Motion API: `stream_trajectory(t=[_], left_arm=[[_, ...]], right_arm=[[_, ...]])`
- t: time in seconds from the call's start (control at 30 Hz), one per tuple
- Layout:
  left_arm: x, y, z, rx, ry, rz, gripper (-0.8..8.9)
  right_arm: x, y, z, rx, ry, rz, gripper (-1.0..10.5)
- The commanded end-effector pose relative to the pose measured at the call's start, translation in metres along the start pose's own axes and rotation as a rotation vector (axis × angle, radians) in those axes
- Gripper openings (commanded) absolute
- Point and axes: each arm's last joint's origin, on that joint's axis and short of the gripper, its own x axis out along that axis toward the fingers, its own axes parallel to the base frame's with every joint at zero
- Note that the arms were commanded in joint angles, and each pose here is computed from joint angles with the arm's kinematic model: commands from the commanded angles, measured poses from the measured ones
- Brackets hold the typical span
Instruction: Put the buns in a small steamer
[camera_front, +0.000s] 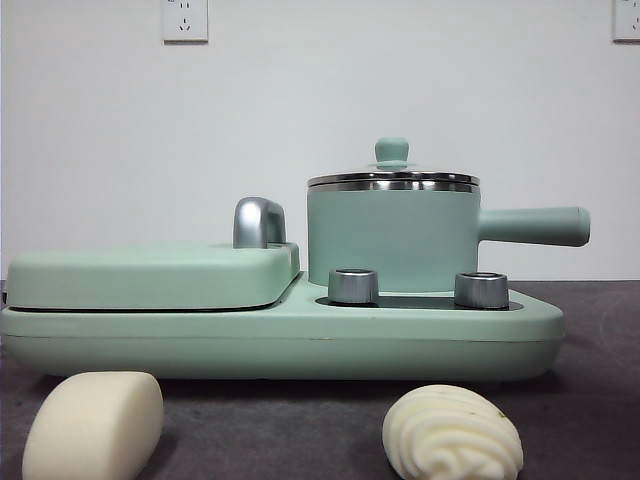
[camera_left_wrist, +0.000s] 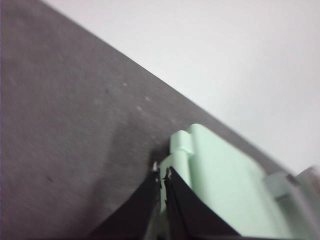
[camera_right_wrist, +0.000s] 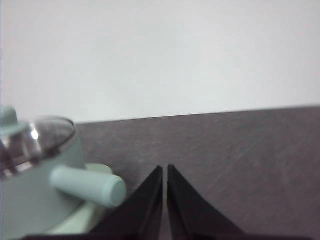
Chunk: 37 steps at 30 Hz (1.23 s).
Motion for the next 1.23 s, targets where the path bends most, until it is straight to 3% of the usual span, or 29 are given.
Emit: stream_trajectory(t=[0.03,0.13,0.23,0.37,0.6,0.77,1.23], left_arm=[[0.001,0.002,-0.004,-0.177,0.01,-0.013,0.17],[0.001,0.0,-0.001,-0.267,-0.013,-0.046,0.17],[0.001,-0.004,0.005,-0.356,-0.057,-0.098,0.16],[-0.001,-0.011,0.012,-0.399,-0.099,-0.152,0.17],[-0.008,-0.023,0.028,-0.411,-0.115,-0.168,0.17],[-0.016,-0.038,0.045,-0.3,-0.151,-0.212,0.17],[-0.015,-0.097,0.119,0.224,-0.12,-0.156,0.16]], right_arm=[[0.0,0.0,0.0,0.247,-0.005,0.001,0.1],[0.0,0.001,0.003,0.38,-0.008,0.013,0.1],[-0.001,0.004,0.011,0.442,-0.014,0.074,0.1],[-0.005,0.01,0.03,0.445,-0.029,0.146,0.1],[-0.014,0.018,0.07,0.372,-0.006,0.139,0.1],[-0.014,0.024,0.097,0.281,-0.007,0.154,0.1],[0.022,0.038,0.158,0.06,0.057,0.203,0.1]])
